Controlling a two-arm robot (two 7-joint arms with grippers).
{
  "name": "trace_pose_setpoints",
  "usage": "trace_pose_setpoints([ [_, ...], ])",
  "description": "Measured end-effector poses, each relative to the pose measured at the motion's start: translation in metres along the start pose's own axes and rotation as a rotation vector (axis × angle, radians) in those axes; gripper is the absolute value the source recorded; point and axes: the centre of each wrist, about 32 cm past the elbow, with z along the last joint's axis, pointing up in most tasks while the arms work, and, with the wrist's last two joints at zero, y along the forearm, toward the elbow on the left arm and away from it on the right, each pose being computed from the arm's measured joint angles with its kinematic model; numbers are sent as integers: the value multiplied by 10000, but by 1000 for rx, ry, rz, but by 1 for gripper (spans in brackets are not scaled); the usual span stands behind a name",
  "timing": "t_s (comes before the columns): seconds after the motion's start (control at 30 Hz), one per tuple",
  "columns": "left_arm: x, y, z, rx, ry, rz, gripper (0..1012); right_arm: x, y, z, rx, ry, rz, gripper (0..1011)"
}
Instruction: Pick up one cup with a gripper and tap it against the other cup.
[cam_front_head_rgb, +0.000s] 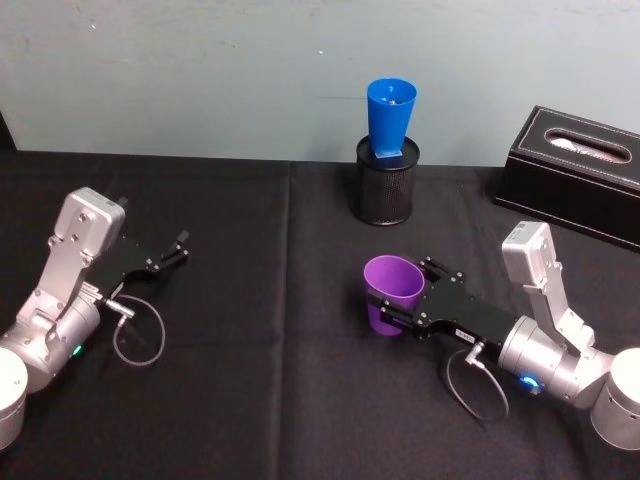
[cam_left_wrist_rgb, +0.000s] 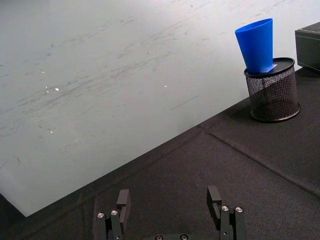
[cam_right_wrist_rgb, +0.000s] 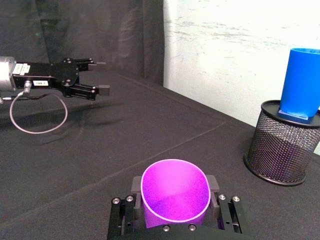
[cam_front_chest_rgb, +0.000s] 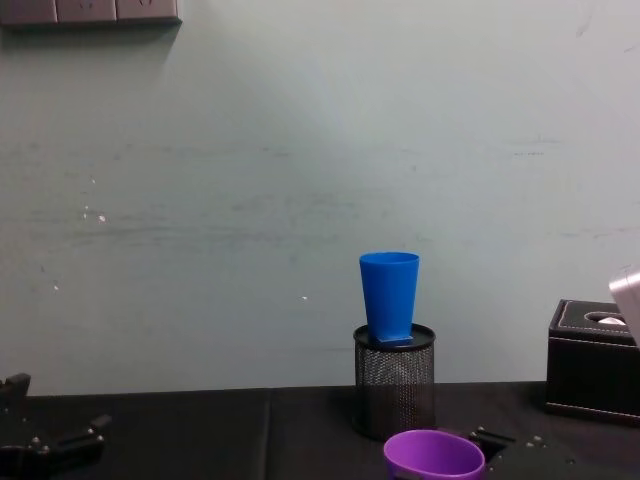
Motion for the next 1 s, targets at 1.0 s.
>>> trace_pose_setpoints([
  [1.0,0,0,0,0,0,0,1005,217,-166,1244,-24,-40,70,733],
])
